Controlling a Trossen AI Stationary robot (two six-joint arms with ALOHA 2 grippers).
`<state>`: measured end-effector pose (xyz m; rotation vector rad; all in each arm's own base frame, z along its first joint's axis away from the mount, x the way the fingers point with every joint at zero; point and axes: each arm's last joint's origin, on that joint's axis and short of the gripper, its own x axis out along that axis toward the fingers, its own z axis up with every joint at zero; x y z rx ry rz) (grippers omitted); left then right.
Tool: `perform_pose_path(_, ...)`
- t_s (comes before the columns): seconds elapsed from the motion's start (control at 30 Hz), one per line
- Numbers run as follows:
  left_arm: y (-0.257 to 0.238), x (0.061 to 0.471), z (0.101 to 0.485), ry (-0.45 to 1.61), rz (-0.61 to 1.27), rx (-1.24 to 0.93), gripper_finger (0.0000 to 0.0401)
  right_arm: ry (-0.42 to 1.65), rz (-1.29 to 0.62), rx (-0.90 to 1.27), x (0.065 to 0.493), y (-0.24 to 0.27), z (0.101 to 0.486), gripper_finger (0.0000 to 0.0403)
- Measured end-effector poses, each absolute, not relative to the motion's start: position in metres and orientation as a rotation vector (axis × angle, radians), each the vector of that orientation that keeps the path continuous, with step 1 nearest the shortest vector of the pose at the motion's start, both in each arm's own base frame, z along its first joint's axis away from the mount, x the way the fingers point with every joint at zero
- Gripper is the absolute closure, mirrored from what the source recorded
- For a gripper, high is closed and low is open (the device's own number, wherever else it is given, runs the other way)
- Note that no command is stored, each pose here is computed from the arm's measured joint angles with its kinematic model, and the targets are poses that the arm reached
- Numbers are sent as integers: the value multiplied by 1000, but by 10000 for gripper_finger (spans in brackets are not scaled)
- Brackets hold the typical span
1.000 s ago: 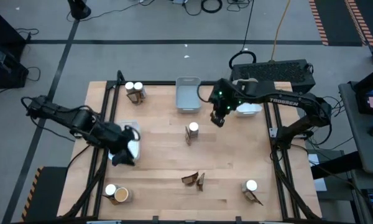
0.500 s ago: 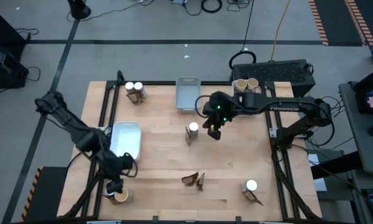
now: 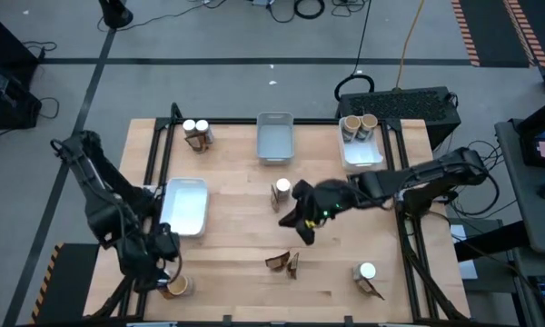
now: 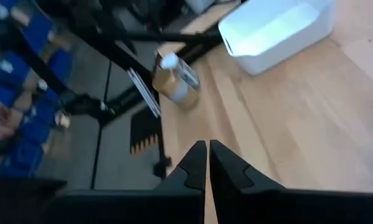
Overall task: Sort spices by type
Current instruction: Put the gold spice bottle into the top white bin
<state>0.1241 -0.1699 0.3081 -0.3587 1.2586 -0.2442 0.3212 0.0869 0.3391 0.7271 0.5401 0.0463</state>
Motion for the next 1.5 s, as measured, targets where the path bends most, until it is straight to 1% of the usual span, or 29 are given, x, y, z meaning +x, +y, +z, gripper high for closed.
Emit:
perform_pose_path(0.13, -180, 127, 297, 1300, -310, -254, 152, 483, 25, 757, 314, 114, 343, 403)
perform_pose_path(0.37, -193, 137, 289, 1251, -420, -143, 152, 474, 10, 743, 304, 138, 342, 403)
perform_pose_path(0.47, -195, 142, 287, 1255, -397, -163, 147, 486, 26, 718, 302, 140, 342, 403)
perform_pose_path(0.53, -195, 147, 283, 1268, -356, -191, 137, 500, 52, 682, 302, 141, 341, 403)
perform_pose_path(0.67, -197, 158, 278, 1278, -301, -275, 101, 521, 67, 614, 303, 137, 339, 403)
perform_pose_path(0.77, -202, 169, 276, 1253, -326, -326, 72, 521, 65, 555, 305, 132, 338, 403)
perform_pose_path(0.87, -205, 178, 276, 1239, -335, -358, 55, 513, 62, 501, 307, 127, 338, 403)
perform_pose_path(1.13, -192, 202, 285, 1193, -278, -412, 51, 511, 83, 367, 308, 122, 338, 403)
perform_pose_path(1.3, -180, 214, 293, 1137, -268, -387, 51, 521, 93, 315, 308, 122, 337, 403)
perform_pose_path(1.5, -170, 223, 295, 1129, -265, -384, 51, 518, 103, 278, 308, 122, 337, 403)
